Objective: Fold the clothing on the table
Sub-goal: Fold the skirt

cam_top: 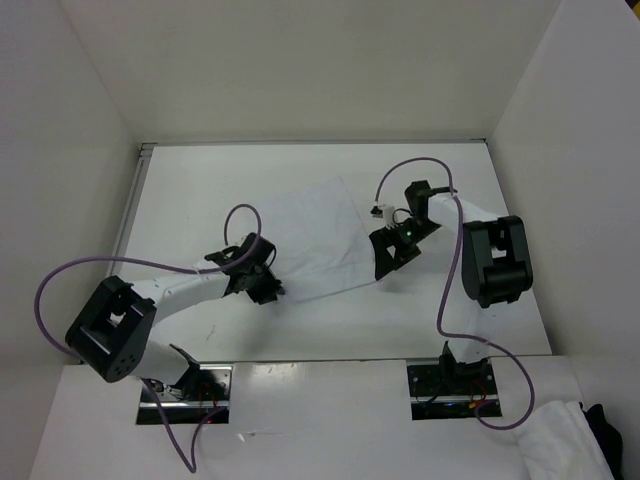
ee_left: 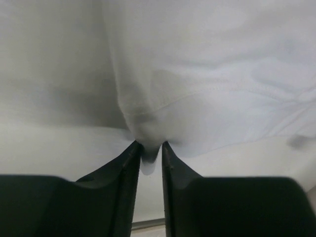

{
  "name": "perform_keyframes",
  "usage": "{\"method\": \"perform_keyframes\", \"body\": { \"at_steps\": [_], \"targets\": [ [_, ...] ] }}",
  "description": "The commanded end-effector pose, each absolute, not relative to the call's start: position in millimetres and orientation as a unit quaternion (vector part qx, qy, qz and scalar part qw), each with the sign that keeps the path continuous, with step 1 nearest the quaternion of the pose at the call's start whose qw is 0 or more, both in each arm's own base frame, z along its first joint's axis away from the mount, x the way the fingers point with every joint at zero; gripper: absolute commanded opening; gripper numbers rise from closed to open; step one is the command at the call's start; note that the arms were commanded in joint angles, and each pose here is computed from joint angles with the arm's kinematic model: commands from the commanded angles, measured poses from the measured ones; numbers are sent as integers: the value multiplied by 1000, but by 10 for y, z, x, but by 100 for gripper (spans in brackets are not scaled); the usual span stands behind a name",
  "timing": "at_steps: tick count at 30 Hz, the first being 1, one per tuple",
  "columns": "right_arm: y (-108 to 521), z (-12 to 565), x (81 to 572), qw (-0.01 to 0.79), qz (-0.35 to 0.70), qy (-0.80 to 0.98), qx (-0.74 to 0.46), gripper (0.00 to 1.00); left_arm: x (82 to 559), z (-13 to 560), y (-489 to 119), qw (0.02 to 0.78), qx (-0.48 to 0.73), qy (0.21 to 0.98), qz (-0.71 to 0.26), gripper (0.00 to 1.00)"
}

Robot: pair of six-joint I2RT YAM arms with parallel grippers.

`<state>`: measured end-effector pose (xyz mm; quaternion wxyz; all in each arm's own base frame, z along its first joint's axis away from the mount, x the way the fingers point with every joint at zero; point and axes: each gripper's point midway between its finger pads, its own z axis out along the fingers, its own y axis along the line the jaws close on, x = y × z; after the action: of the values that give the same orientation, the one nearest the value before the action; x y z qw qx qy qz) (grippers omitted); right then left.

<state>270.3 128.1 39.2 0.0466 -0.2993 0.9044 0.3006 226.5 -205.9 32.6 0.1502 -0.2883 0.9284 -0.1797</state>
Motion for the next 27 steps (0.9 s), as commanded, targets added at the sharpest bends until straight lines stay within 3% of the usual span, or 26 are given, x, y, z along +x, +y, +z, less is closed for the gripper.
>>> {"method": "perform_keyframes", "body": {
  "at_steps": [1,7,11,16,17,21,27],
  "targets": [
    [1390,654,2813,112,306,892,-313,99,2406,334,-1940,155,-282,931,-175,36],
    [1366,1171,2982,232,266,886,-301,99,2540,486,-1788,150,-311,922,-173,46],
    [1396,1345,3038,306,260,865,-300,99,2470,500,-1665,130,-326,925,-147,47],
    [992,1709,3136,413,227,845,-252,99,2368,640,-1658,112,-328,925,-156,71],
    [963,1730,3125,421,228,842,-249,99,2342,715,-1647,112,-332,923,-157,86],
    [796,1692,3098,427,225,845,-232,99,2341,924,-1627,119,-325,923,-166,99],
    [772,1484,3077,383,259,858,-223,99,2084,1084,-1574,89,-332,920,-190,100]
  ]
}}
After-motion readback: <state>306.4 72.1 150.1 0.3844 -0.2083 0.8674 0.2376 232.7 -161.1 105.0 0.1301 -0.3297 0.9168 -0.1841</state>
